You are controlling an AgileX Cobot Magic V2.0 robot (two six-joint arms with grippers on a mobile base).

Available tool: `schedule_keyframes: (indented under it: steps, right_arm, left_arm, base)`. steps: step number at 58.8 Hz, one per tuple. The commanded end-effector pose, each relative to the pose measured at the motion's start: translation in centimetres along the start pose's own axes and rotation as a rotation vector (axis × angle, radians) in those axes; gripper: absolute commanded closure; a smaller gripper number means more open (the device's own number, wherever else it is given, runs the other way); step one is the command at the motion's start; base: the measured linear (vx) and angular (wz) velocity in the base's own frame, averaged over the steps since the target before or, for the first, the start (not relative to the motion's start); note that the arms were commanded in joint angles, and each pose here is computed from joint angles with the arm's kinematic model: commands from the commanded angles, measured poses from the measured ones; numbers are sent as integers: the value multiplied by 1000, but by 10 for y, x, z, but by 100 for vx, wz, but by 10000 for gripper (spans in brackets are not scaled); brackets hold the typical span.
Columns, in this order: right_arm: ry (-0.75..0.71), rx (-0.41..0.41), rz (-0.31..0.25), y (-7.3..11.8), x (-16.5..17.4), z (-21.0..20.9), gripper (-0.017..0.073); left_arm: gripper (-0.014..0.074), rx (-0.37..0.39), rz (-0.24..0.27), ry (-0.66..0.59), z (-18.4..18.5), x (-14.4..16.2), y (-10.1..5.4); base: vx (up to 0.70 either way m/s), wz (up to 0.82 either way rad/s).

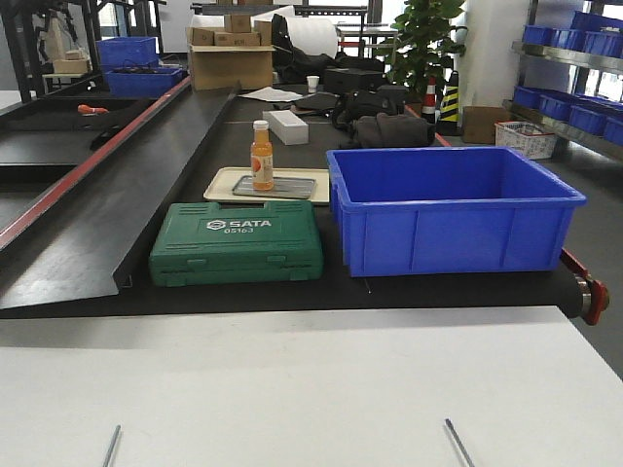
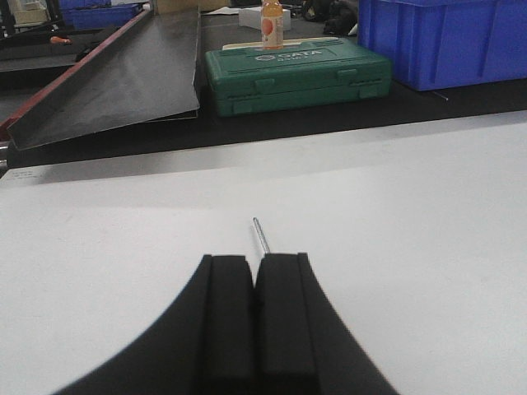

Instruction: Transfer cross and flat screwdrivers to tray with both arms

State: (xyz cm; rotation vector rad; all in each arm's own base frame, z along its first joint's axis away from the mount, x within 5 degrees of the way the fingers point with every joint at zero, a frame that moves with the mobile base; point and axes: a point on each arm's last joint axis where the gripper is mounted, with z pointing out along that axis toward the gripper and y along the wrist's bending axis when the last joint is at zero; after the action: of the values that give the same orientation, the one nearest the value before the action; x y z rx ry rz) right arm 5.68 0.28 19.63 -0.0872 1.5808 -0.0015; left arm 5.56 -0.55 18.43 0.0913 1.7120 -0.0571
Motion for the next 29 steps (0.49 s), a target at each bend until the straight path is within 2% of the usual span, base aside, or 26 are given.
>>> schedule_keyframes:
  steps: [1, 29]
  right_arm:
    - [-78, 2, -13, 0, -5, 0, 567]
    - [-78, 2, -24, 0, -5, 0, 567]
  left_arm:
    - [596, -4, -18, -127, -4, -18, 1]
    - [596, -4, -18, -127, -4, -18, 1]
  base:
    - [0, 0]
    - [0, 0]
